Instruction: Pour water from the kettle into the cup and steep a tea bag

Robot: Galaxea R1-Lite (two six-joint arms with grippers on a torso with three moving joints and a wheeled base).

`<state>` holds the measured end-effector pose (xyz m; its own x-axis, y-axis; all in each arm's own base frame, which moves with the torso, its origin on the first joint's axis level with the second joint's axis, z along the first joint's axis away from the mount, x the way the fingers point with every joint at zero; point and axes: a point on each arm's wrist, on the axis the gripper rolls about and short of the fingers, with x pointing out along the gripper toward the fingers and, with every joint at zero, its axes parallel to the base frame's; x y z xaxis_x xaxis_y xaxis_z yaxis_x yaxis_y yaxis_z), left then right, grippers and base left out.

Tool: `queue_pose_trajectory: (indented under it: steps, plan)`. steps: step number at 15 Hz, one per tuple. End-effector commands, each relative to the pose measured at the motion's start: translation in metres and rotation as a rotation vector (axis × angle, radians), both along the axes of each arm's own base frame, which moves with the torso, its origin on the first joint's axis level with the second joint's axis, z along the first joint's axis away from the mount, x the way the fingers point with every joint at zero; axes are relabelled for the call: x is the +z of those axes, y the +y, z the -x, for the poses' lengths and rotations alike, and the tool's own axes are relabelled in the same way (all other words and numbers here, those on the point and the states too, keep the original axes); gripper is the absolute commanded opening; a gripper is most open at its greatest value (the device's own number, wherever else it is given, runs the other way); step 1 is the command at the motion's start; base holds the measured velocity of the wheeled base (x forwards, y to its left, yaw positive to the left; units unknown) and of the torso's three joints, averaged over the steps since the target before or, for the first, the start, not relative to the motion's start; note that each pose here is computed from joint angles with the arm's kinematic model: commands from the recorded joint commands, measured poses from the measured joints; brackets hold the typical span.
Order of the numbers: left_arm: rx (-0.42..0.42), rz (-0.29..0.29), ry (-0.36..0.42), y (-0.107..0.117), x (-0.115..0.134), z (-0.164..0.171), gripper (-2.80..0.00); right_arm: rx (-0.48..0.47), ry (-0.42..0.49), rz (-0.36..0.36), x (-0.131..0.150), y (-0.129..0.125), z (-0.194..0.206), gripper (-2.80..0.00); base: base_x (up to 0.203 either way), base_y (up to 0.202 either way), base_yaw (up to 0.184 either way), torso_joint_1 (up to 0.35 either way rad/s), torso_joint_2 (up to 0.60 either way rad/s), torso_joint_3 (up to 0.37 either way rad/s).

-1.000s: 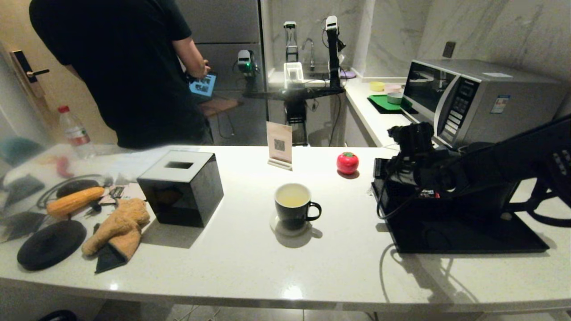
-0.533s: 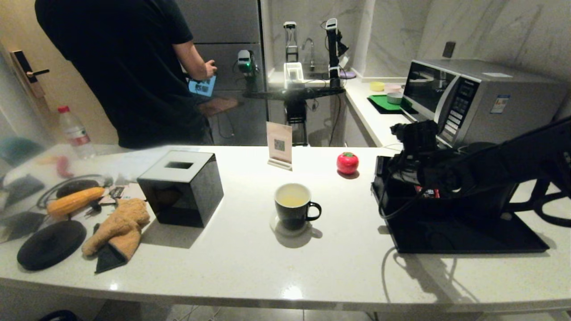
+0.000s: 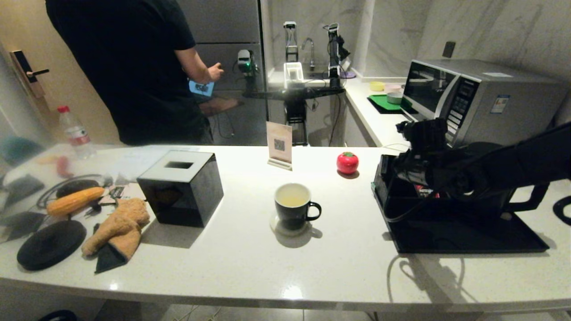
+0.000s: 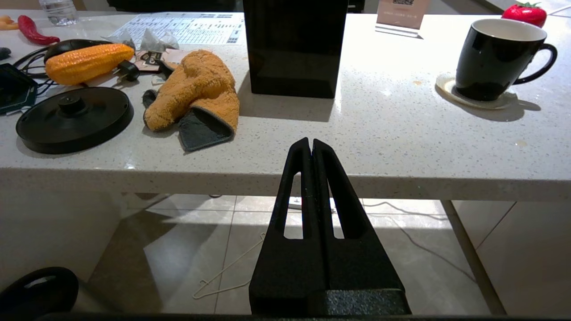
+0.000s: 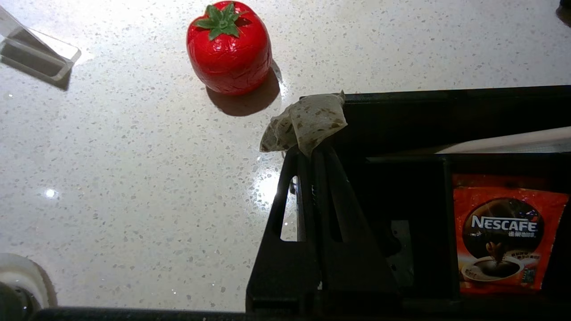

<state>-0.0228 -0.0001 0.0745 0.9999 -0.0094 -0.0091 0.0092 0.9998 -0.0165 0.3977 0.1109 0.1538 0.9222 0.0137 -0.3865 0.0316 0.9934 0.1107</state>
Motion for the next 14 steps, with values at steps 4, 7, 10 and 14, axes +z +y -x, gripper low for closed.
queue_pose_trajectory:
  steps: [4, 7, 10, 14]
  plan:
    - [0.0, 0.0, 0.0, 0.0, 0.0, 0.0, -2.8, 0.023, -0.072, -0.023, 0.017, 0.006, 0.016, -2.8, 0.0, 0.0, 0.0, 0.0, 0.0, 0.0]
    - [0.0, 0.0, 0.0, 0.0, 0.0, 0.0, -2.8, 0.038, -0.097, -0.031, 0.025, 0.009, 0.025, -2.8, 0.0, 0.0, 0.0, 0.0, 0.0, 0.0]
    - [0.0, 0.0, 0.0, 0.0, 0.0, 0.0, -2.8, 0.057, -0.133, -0.045, 0.035, 0.011, 0.039, -2.8, 0.0, 0.0, 0.0, 0.0, 0.0, 0.0]
    - [0.0, 0.0, 0.0, 0.0, 0.0, 0.0, -2.8, 0.087, -0.179, -0.062, 0.052, 0.015, 0.06, -2.8, 0.0, 0.0, 0.0, 0.0, 0.0, 0.0]
